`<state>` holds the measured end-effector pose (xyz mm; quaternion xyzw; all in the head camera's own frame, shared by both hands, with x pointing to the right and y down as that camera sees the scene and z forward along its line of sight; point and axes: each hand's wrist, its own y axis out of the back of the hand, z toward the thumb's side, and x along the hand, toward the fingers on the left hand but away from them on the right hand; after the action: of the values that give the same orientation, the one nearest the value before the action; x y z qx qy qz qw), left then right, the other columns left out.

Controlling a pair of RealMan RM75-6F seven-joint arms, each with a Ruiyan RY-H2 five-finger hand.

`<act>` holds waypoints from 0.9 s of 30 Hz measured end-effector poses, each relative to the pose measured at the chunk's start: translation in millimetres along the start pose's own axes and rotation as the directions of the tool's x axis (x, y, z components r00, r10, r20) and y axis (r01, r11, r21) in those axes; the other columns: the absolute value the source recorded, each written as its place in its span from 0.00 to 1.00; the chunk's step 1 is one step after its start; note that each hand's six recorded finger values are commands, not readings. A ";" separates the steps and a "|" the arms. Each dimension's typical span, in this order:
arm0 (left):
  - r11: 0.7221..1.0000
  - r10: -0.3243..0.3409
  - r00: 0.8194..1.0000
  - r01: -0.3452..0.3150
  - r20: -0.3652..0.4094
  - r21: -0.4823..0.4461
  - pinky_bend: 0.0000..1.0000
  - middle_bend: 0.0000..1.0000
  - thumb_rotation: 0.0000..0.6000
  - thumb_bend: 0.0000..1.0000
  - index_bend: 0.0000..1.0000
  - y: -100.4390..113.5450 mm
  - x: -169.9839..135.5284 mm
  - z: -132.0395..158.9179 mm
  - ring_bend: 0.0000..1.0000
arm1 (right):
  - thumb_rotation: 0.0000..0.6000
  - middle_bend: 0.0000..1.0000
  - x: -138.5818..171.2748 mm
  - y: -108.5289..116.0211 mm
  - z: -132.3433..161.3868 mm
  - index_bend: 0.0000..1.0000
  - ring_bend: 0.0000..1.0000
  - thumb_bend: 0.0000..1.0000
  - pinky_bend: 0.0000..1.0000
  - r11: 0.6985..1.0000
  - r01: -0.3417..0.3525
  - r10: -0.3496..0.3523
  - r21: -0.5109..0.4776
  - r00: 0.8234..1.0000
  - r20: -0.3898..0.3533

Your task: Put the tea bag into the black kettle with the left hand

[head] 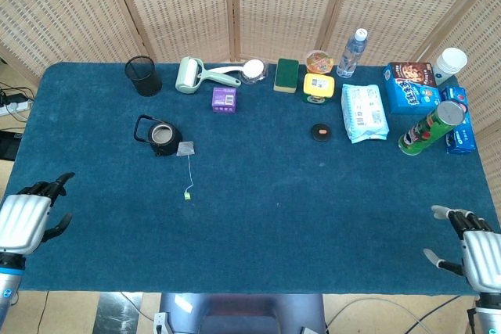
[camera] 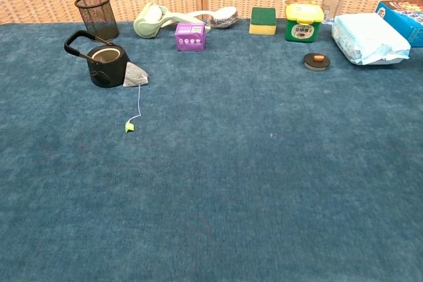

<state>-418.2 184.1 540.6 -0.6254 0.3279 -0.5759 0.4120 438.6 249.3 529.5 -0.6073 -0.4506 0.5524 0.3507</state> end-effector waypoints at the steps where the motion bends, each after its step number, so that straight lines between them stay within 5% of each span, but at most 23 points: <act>1: 1.000 -0.004 1.000 0.004 0.014 0.016 0.63 0.55 1.00 0.35 0.23 0.8 4.2 2.6 0.51 | 1.00 0.37 0.4 0.1 -0.6 0.26 0.30 0.10 0.35 1.000 0.000 0.000 -0.001 1.000 0.002; 5: 0.996 -0.027 0.997 0.021 0.068 0.085 0.76 0.82 1.00 0.34 0.30 2.4 22.5 14.1 0.77 | 1.00 0.37 2.7 -0.4 -4.8 0.26 0.30 0.10 0.39 1.000 -0.004 0.004 -0.003 1.000 0.015; 8: 0.991 -0.055 0.994 0.043 0.099 0.126 0.82 0.92 1.00 0.34 0.32 1.3 37.0 22.6 0.86 | 1.00 0.37 3.5 -1.7 -8.7 0.26 0.30 0.10 0.41 1.000 -0.010 0.010 -0.008 1.000 0.028; 15: 0.984 -0.102 0.981 0.075 0.163 0.164 0.87 1.00 1.00 0.35 0.34 -6.2 69.1 42.8 0.93 | 1.00 0.37 4.3 -4.8 -14.5 0.26 0.30 0.10 0.42 1.000 -0.020 0.021 -0.015 0.999 0.044; 27: 0.986 -0.160 0.949 0.138 0.270 0.098 0.90 1.00 1.00 0.40 0.42 -37.4 120.6 86.0 0.98 | 1.00 0.37 2.7 -7.4 -26.1 0.26 0.30 0.10 0.42 0.999 -0.029 0.031 -0.017 0.996 0.081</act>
<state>-320.7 105.9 628.5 -0.7064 0.1962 -0.5243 0.4331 463.2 256.2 539.1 -0.5936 -0.4598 0.5784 0.3189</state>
